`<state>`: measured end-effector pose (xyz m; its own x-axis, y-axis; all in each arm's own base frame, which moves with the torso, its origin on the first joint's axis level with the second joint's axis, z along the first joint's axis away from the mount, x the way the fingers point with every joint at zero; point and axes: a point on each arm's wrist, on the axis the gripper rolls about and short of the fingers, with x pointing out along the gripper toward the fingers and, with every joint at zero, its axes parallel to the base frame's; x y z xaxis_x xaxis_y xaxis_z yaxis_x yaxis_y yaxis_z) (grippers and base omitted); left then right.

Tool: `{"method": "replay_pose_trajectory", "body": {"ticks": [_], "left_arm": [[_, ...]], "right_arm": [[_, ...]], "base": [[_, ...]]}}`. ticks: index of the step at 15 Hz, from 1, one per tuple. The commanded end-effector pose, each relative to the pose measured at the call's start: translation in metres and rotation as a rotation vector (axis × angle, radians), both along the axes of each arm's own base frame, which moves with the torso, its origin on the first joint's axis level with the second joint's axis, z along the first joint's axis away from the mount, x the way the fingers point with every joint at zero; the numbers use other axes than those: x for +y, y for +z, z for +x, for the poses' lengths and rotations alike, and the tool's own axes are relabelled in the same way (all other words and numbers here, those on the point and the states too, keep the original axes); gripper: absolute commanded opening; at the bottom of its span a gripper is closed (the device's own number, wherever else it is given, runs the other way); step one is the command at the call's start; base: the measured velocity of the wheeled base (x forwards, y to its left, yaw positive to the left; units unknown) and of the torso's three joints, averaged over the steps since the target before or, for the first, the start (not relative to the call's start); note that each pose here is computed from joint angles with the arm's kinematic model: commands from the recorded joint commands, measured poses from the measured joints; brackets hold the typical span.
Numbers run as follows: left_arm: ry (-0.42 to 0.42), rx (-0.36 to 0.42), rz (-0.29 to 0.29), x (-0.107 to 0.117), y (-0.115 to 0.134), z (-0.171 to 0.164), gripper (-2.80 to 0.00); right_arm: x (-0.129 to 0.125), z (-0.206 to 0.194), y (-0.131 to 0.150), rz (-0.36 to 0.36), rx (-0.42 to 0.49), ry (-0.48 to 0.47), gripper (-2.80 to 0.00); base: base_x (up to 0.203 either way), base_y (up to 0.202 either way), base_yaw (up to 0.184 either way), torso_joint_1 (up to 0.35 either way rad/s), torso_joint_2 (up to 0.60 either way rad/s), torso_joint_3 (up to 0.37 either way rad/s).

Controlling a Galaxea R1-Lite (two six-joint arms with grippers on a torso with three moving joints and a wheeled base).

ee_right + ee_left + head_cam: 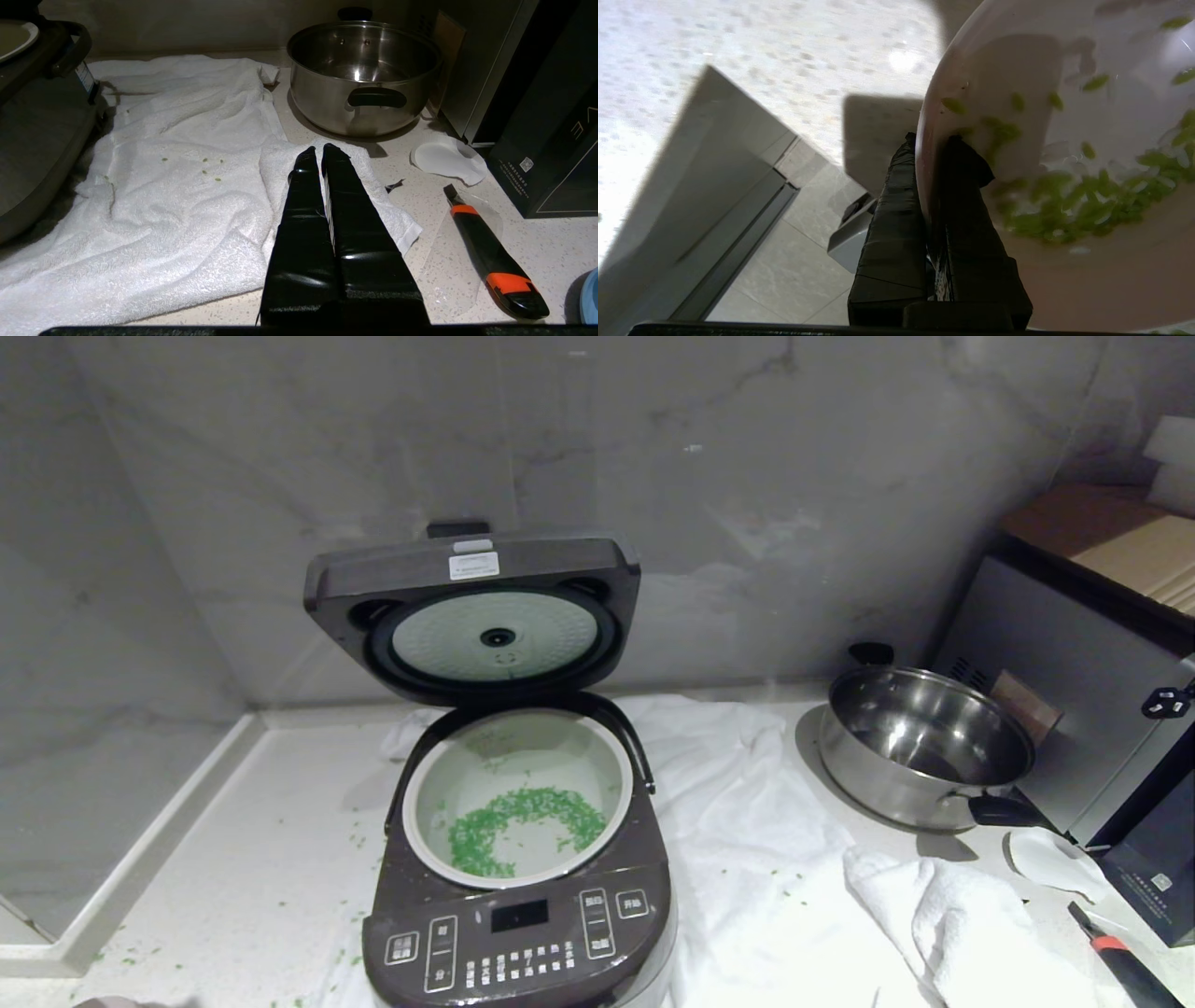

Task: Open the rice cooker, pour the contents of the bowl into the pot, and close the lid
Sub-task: Pick up the bowl on the table

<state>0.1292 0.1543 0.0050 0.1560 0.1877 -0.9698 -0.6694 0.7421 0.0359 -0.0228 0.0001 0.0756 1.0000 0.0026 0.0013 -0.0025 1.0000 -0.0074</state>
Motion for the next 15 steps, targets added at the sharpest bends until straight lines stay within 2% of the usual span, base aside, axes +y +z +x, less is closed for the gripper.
{"method": "replay_pose_trajectory", "body": {"ticks": [1, 5, 9, 12, 15], "left_arm": [[-0.042, -0.01, -0.003, -0.015, 0.002, 0.01, -2.8], [-0.072, -0.018, -0.011, -0.037, 0.005, 0.021, -2.8], [-0.093, -0.016, 0.0, -0.048, 0.005, 0.032, -2.8], [-0.101, -0.022, 0.016, -0.048, 0.011, 0.044, -2.8], [-0.073, 0.014, -0.024, -0.044, 0.028, 0.05, -2.8]], "right_arm": [[0.0, 0.0, 0.0, 0.0, 0.001, 0.001, -2.8], [0.0, 0.0, 0.0, 0.0, 0.001, 0.001, -2.8], [0.0, 0.0, 0.0, 0.0, 0.0, 0.001, -2.8], [0.0, 0.0, 0.0, 0.0, 0.001, 0.001, -2.8], [0.0, 0.0, 0.0, 0.0, 0.0, 0.001, -2.8]], "base": [[0.0, 0.0, 0.0, 0.0, 0.0, 0.0], [0.0, 0.0, 0.0, 0.0, 0.0, 0.0], [0.0, 0.0, 0.0, 0.0, 0.0, 0.0], [0.0, 0.0, 0.0, 0.0, 0.0, 0.0], [0.0, 0.0, 0.0, 0.0, 0.0, 0.0]]}}
